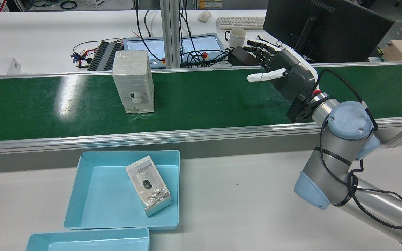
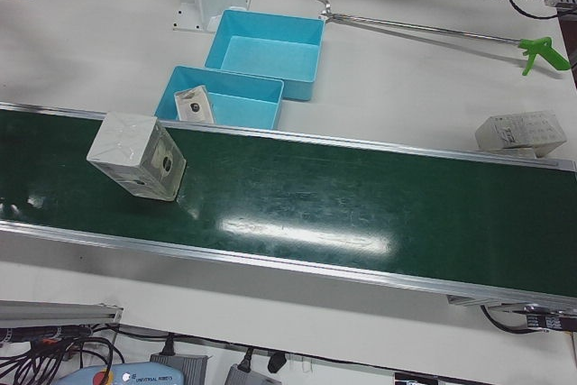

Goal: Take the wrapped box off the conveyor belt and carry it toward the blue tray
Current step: 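Rotate the right hand palm toward the oncoming white wrapped box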

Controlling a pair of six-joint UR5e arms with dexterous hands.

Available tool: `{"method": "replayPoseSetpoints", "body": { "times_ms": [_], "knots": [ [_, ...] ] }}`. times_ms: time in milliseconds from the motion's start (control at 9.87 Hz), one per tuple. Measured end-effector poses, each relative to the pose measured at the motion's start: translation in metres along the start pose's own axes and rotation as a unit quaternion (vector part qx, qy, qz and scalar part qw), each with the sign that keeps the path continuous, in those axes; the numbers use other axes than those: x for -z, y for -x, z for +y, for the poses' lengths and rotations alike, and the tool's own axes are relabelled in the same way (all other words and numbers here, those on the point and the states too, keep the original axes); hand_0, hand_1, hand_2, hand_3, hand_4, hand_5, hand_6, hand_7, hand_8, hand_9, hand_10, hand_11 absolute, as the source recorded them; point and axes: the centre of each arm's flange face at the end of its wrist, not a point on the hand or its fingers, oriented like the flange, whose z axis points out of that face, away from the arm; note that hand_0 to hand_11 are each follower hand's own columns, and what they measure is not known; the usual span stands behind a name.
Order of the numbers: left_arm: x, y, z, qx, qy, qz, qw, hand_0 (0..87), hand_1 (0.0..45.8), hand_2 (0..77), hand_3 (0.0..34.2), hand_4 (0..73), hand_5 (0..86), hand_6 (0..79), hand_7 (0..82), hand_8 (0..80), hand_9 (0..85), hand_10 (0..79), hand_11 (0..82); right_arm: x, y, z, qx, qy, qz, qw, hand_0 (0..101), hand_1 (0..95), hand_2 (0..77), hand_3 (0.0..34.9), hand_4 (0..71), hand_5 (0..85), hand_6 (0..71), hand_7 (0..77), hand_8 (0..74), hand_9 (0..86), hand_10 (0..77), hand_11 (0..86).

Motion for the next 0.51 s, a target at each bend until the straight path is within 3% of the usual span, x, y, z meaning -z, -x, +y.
{"method": "replayPoseSetpoints", "body": {
  "times_ms": [203, 304, 507],
  "knots": [
    [0.0, 0.0, 0.0, 0.0, 0.0, 0.0, 1.0, 0.0, 0.0, 0.5, 0.0, 0.0, 1.1, 0.5, 0.5, 0.5, 0.5, 0.0, 0.5, -0.0001, -0.0001, 0.0009, 0.0, 0.001, 0.0, 1.0, 50, 18.5, 12.0, 0.0, 11.5, 18.5, 7.6, 20.7, 6.0, 6.5, 0.0, 1.1],
    [0.0, 0.0, 0.0, 0.0, 0.0, 0.0, 1.0, 0.0, 0.0, 0.5, 0.0, 0.0, 1.1, 0.5, 0.5, 0.5, 0.5, 0.5, 0.5, -0.0001, -0.0006, 0.0009, 0.0, 0.001, 0.001, 1.0, 50, 18.0, 12.0, 0.0, 7.6, 18.5, 7.6, 20.7, 6.0, 6.5, 0.0, 1.6],
    [0.0, 0.0, 0.0, 0.0, 0.0, 0.0, 1.0, 0.0, 0.0, 1.1, 0.0, 0.0, 0.5, 0.5, 0.5, 0.5, 0.5, 0.5, 0.5, 0.0001, -0.0027, 0.0008, 0.0, 0.001, 0.003, 1.0, 50, 18.0, 12.0, 0.0, 9.3, 19.1, 7.6, 20.7, 6.0, 6.5, 0.0, 1.6]
  ]
}}
